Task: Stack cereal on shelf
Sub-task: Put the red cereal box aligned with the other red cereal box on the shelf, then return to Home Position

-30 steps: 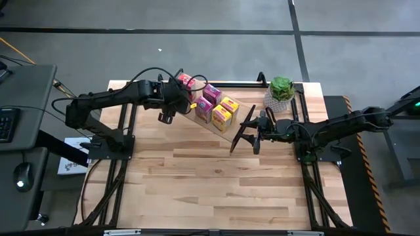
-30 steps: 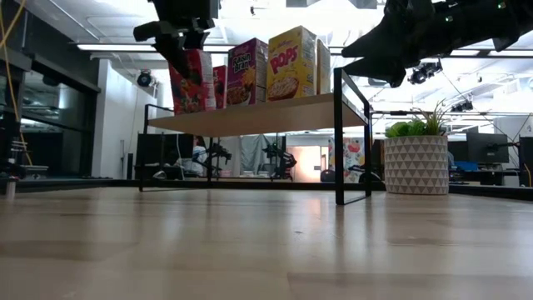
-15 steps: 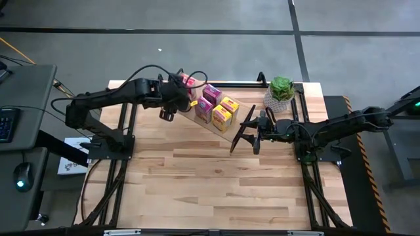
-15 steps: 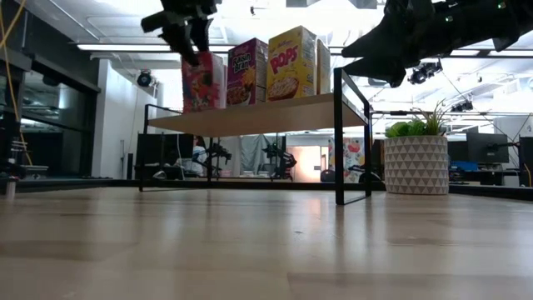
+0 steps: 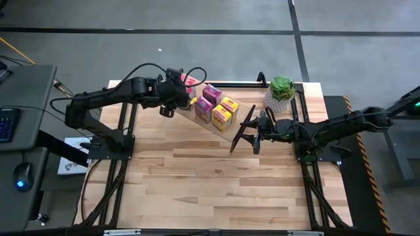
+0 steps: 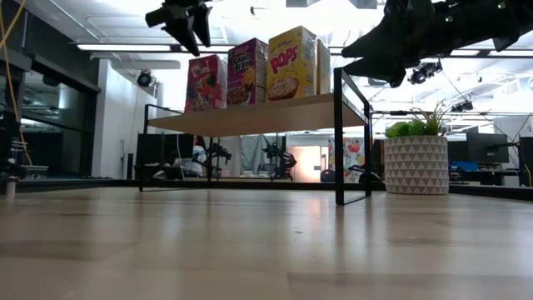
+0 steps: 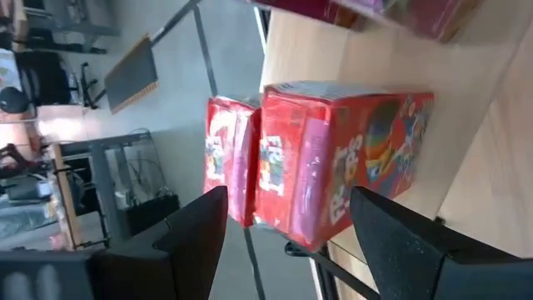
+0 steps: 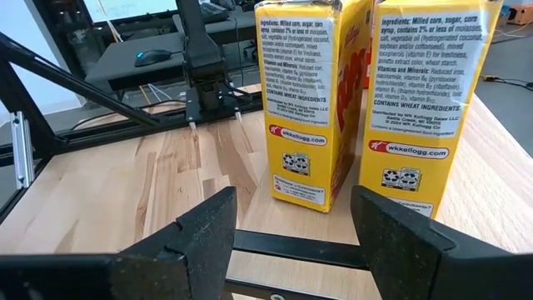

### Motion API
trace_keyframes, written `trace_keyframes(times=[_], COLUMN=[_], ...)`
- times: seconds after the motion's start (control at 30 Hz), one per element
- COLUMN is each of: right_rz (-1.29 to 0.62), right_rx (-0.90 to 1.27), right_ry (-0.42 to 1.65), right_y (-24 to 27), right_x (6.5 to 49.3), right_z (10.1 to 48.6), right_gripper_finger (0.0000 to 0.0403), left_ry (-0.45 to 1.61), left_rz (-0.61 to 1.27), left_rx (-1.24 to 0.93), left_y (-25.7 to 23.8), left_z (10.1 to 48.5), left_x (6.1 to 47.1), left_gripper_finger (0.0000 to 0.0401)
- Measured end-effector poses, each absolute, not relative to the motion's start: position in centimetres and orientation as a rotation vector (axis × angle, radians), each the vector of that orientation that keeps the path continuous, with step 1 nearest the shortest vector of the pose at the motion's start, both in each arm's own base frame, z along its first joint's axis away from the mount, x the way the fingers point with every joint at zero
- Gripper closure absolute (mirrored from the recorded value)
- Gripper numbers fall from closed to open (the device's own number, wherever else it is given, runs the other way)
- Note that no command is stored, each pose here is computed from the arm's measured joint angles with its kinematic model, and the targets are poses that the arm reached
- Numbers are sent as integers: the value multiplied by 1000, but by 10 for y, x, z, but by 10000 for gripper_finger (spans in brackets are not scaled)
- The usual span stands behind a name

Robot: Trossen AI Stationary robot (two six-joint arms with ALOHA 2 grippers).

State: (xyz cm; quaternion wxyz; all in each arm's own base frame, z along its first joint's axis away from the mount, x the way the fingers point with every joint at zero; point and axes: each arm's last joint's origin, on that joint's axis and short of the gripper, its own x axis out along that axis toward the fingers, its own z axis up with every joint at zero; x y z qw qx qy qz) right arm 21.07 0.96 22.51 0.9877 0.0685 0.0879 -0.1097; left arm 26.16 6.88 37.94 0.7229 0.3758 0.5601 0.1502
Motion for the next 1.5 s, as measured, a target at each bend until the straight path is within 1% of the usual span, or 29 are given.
trace_keyframes(times=[0.17, 0.27, 0.37, 0.57, 0.7, 0.87, 1.0, 1.17, 1.2, 1.37, 1.5], right_rz=[-246, -271, -284, -291, -289, -283, -273, -224, -222, -222, -222], right_rx=[134, 120, 86, 84, 60, 28, 34, 68, 75, 75, 76], right_ry=[174, 172, 175, 175, 177, 145, 117, 109, 106, 99, 96], right_y=[9, 8, 8, 8, 8, 7, 7, 7, 7, 7, 7], right_x=[211, 210, 210, 210, 210, 205, 196, 184, 183, 180, 179], right_z=[225, 225, 225, 225, 225, 233, 241, 248, 249, 251, 251], right_gripper_finger=[174, 174, 174, 174, 174, 174, 174, 174, 174, 174, 174], left_ry=[1158, 1048, 933, 678, 492, 317, 246, 127, 89, -66, -80], left_rz=[356, 377, 360, 276, 270, 219, 205, 236, 239, 220, 210], left_rx=[816, 742, 650, 425, 369, 358, 331, 263, 247, 210, 207], left_y=[54, 46, 38, 29, 25, 19, 17, 16, 16, 13, 12], left_z=[390, 401, 413, 436, 433, 401, 356, 297, 288, 256, 237], left_x=[254, 248, 237, 209, 190, 171, 156, 136, 132, 113, 104], left_gripper_finger=[156, 158, 165, 195, 227, 269, 310, 384, 392, 398, 399])
